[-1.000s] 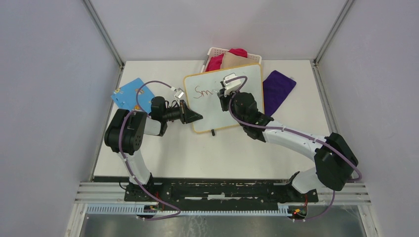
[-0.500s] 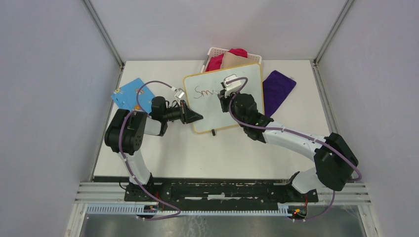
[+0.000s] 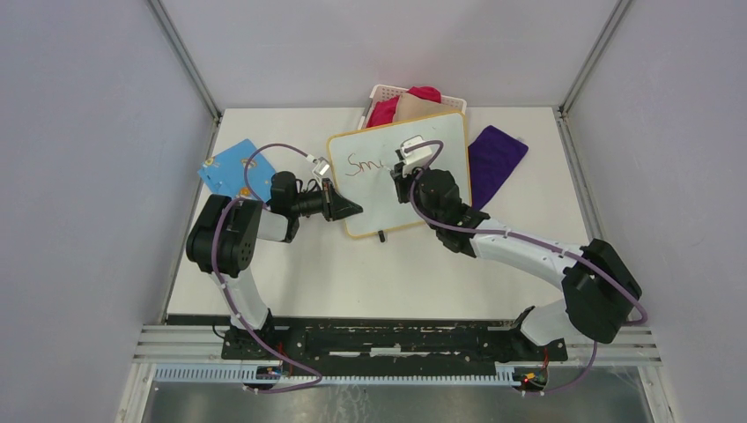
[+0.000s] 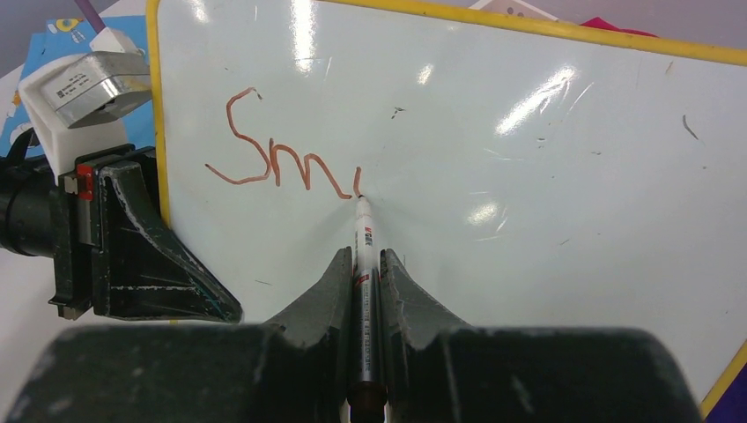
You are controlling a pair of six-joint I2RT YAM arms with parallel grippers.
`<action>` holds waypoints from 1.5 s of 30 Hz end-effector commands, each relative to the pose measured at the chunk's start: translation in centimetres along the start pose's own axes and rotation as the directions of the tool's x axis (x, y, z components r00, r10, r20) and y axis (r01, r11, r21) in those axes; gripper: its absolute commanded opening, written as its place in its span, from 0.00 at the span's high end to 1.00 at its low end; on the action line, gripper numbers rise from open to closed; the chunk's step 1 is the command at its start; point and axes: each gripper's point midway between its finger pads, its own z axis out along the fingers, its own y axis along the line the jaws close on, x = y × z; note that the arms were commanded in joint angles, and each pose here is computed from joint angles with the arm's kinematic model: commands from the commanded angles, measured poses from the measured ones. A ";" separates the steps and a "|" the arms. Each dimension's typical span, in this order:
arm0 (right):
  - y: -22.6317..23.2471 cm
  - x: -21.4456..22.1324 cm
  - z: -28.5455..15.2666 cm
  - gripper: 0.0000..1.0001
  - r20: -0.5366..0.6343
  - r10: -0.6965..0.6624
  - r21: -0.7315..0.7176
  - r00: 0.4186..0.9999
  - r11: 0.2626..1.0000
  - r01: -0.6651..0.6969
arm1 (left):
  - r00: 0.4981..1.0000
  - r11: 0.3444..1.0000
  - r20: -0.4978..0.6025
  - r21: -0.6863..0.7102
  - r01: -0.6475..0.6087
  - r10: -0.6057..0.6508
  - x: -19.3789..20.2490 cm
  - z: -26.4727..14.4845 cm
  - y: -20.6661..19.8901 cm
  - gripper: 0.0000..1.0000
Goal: Write a sentence on the whiteboard
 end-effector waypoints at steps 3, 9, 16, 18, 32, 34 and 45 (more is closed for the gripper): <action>-1.0 -4.3 -1.1 1.00 0.106 0.041 0.027 0.994 0.999 -0.044 | 1.000 0.998 -0.011 -0.068 -0.016 0.015 0.4 0.1 1.3 0.98; -1.1 -7.5 -1.2 1.00 0.170 0.043 0.028 0.985 0.998 -0.048 | 1.000 0.998 -0.011 -0.068 -0.017 0.016 0.4 0.1 1.3 0.98; -1.3 -8.7 0.0 1.00 0.184 0.039 0.045 0.982 0.998 -0.048 | 1.000 0.998 -0.012 -0.067 -0.016 0.016 0.4 0.1 1.3 0.98; -1.4 -8.8 0.4 1.00 0.184 0.040 0.051 0.982 0.997 -0.050 | 1.000 0.998 -0.012 -0.068 -0.016 0.015 0.5 0.1 1.3 0.98; -2.4 -8.5 2.3 1.00 0.168 0.045 0.078 0.985 0.995 -0.059 | 1.000 0.998 -0.015 -0.069 -0.014 0.013 0.6 0.1 1.4 0.98; -2.5 -8.1 2.4 1.00 0.159 0.046 0.079 0.986 0.995 -0.059 | 1.000 0.998 -0.016 -0.068 -0.015 0.014 0.5 0.2 1.4 0.98; -2.8 -4.8 1.8 1.00 0.099 0.054 0.081 0.994 0.995 -0.062 | 1.000 0.997 -0.019 -0.071 -0.013 0.012 0.6 0.1 1.5 0.98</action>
